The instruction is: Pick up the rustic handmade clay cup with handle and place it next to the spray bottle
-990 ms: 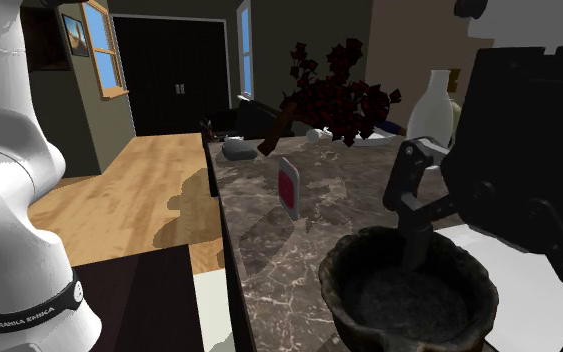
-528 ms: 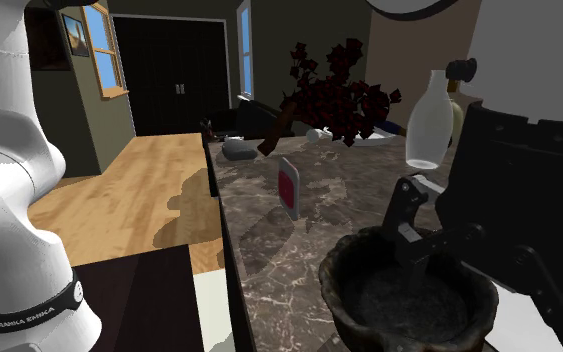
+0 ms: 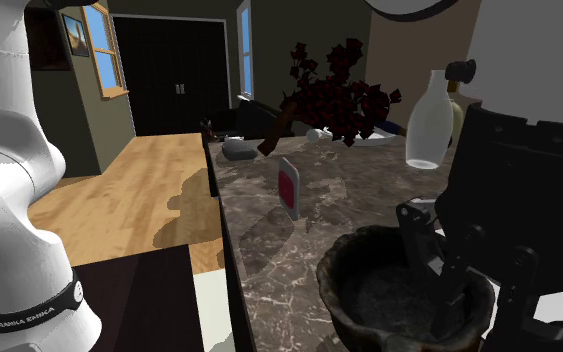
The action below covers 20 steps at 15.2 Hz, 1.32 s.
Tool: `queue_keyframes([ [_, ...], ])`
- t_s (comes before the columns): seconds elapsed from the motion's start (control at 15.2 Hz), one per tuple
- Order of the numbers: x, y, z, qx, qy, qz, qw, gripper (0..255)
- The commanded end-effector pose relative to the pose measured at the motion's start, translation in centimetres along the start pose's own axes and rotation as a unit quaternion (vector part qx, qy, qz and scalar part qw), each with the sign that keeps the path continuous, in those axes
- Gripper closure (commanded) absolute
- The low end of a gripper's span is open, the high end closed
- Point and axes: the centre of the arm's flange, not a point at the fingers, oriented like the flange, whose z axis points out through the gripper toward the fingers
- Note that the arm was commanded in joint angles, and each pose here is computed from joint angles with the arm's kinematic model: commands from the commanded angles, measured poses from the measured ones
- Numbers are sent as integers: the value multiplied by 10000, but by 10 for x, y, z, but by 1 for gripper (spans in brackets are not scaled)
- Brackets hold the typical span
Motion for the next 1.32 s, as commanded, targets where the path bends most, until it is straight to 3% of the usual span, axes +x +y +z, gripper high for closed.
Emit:
queue_keyframes([
  [0.0, 0, 0, 0, 0, 0, 0, 10000, 255],
  [0.4, 0, 0, 0, 0, 0, 0, 10000, 255],
  [1.25, 1, -2, -69, 0, 0, 0, 10000, 255],
])
